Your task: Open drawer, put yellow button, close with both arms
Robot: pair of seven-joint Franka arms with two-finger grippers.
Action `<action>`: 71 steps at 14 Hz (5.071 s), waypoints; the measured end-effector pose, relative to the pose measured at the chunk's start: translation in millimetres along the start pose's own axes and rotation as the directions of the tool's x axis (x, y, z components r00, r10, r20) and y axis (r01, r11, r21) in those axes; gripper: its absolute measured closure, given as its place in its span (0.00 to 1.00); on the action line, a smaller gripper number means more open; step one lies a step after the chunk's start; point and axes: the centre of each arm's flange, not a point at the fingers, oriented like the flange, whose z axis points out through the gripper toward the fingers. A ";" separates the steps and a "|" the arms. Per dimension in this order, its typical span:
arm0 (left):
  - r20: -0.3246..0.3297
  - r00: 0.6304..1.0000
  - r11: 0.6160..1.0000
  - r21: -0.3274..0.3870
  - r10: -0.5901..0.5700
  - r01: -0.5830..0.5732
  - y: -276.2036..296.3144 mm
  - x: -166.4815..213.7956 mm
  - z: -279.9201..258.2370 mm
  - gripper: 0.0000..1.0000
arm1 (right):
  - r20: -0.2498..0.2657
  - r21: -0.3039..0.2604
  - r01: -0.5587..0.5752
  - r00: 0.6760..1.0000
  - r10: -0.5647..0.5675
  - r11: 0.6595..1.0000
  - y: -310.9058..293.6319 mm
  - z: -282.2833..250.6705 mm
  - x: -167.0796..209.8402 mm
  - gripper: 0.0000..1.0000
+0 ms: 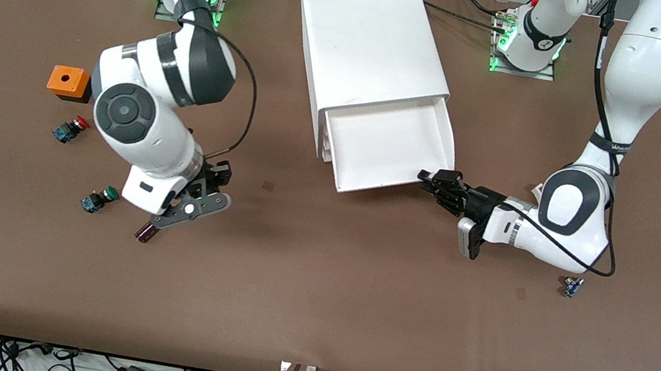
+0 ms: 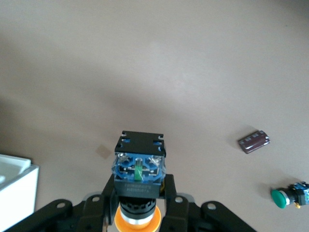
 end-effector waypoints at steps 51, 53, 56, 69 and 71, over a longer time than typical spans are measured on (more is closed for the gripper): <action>-0.368 0.830 0.370 0.766 -0.420 0.526 53.0 24.0 -125.1 0.00 | -0.034 0.190 -0.229 0.970 0.239 0.955 -320.8 8.4 -14.4 0.25; -0.372 0.829 0.369 0.764 -0.418 0.529 51.9 24.0 -124.7 0.00 | -0.050 0.187 -0.236 0.967 0.249 0.953 -314.1 -0.2 -11.3 0.04; -0.405 0.807 0.351 0.748 -0.431 0.563 57.3 28.5 -114.7 0.00 | -0.071 0.145 -0.270 0.957 0.282 0.952 -285.4 -30.8 -7.1 0.00; -0.531 0.750 0.373 0.654 -0.394 0.658 141.3 76.2 79.2 0.00 | 0.013 -0.103 -0.385 0.922 0.388 0.917 75.2 -55.3 -2.2 0.00; -0.538 0.743 0.376 0.643 -0.398 0.667 136.2 69.2 95.6 0.00 | 0.031 -0.097 -0.387 0.920 0.391 0.917 115.9 -60.6 -13.4 0.00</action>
